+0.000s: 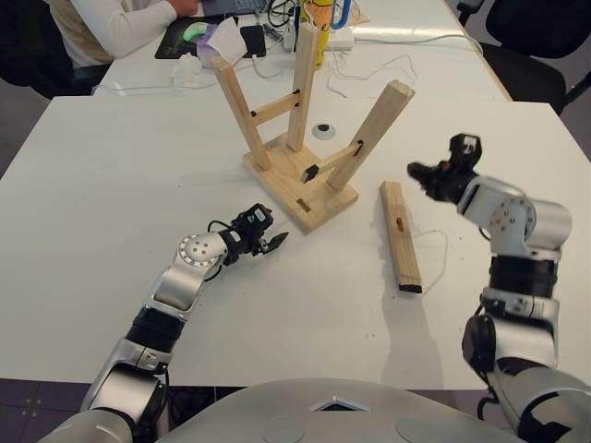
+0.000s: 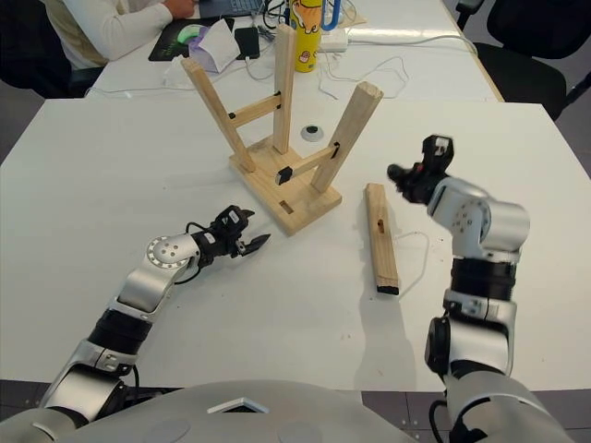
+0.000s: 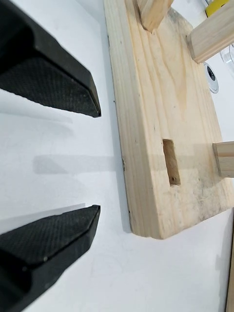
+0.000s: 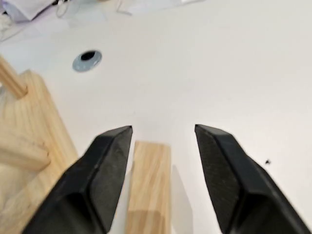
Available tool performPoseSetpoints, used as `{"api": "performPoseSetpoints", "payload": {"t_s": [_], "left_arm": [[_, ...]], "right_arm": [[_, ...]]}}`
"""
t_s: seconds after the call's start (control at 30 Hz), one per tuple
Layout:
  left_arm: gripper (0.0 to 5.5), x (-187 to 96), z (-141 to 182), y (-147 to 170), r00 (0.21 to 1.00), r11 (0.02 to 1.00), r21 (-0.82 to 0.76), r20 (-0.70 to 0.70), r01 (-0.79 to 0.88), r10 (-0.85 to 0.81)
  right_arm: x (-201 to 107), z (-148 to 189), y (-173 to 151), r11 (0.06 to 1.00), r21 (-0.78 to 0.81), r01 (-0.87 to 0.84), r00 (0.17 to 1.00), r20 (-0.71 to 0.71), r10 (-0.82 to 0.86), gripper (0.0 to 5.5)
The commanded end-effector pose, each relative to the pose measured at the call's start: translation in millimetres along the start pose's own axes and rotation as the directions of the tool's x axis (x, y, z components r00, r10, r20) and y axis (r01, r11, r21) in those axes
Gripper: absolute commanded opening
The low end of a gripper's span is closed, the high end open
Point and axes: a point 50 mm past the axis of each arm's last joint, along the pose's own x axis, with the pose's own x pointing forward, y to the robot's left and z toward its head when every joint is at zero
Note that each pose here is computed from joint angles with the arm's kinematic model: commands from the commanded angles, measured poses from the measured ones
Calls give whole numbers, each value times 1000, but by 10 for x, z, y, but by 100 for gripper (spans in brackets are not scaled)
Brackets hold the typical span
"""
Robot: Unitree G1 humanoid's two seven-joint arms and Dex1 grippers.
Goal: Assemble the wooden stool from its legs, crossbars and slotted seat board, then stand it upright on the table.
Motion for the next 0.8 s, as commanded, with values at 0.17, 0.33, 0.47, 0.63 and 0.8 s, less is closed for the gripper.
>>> {"api": "performPoseSetpoints", "payload": {"t_s": [0.17, 0.33, 0.47, 0.63, 0.8], "left_arm": [[334, 12, 35, 16, 1000, 1000, 0, 6, -17, 17], [334, 8, 61, 26, 1000, 1000, 0, 17, -20, 20], [334, 5, 67, 28, 999, 1000, -5, 23, -24, 24], [334, 10, 110, 26, 997, 997, -58, 67, -44, 48], [334, -6, 118, 71, 990, 992, -74, 90, -105, 112]], "right_arm": [[-19, -334, 215, 999, -36, 15, 997, -81, -17, 313], [-12, -359, 198, 995, -89, 54, 997, -55, -59, 313], [4, -394, 205, 992, -109, 58, 996, -60, -65, 313], [71, -577, 48, 982, -135, 131, 985, -93, -144, 313], [106, -702, 21, 985, -114, 128, 981, -132, -143, 313]]}}
